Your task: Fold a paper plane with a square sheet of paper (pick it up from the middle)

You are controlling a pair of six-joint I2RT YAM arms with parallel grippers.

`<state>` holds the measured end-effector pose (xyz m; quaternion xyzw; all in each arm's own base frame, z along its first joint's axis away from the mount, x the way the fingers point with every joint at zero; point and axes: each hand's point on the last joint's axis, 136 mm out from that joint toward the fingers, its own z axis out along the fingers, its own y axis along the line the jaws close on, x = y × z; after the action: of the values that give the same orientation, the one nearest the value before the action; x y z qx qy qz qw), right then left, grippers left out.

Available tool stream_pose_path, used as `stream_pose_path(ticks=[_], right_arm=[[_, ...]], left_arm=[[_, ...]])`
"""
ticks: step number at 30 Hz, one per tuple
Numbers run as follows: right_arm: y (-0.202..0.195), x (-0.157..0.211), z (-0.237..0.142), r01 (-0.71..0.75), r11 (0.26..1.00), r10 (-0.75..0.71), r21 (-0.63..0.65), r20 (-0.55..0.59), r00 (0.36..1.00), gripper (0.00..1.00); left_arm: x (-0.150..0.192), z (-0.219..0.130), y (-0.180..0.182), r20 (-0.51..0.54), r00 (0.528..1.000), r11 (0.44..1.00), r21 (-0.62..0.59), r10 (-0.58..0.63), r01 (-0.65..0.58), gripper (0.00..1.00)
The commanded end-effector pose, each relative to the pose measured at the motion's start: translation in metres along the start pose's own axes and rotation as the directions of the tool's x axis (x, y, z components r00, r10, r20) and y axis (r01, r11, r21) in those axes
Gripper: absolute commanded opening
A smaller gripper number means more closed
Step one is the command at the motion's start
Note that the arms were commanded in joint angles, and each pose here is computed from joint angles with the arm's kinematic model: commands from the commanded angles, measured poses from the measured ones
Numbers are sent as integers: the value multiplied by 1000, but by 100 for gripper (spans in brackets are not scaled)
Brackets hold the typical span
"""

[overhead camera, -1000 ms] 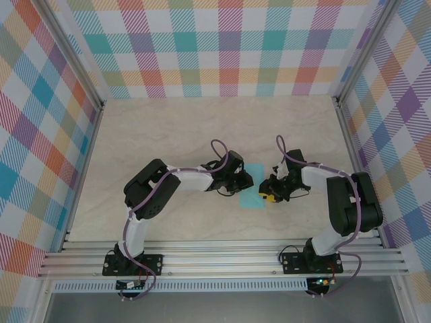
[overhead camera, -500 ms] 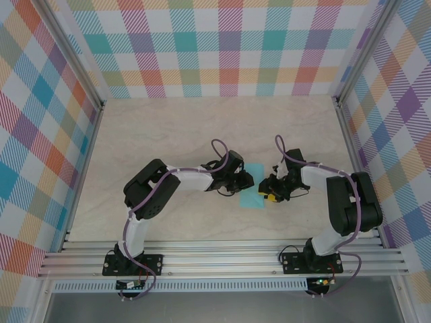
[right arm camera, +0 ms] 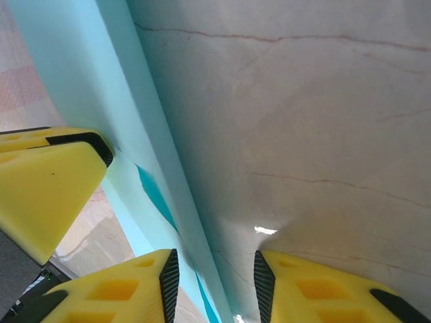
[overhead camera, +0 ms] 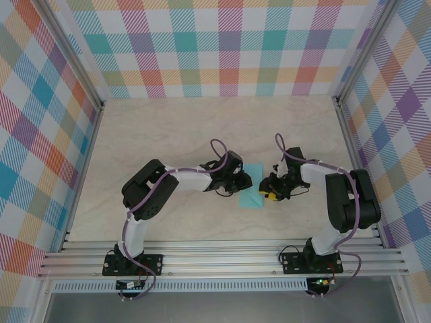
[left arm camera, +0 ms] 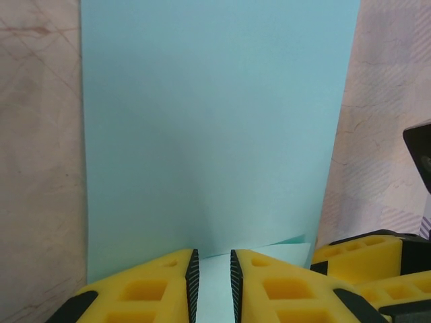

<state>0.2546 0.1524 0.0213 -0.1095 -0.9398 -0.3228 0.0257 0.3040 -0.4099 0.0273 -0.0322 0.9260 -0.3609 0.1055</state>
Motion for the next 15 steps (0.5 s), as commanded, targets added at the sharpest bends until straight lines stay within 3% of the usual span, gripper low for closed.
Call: stream_pose_path(ticks=[1,15], right_arm=[[16,-9,3,53,996,-53,-77,9,999,35],[19,-3,5,77,993,-78,-91,-13,997,24]], left_arm=[[8,-1,8,-22,1000,1000,-27,2,-2,22],[7,-1,3,-21,1000,1000,-11,1,-1,23]])
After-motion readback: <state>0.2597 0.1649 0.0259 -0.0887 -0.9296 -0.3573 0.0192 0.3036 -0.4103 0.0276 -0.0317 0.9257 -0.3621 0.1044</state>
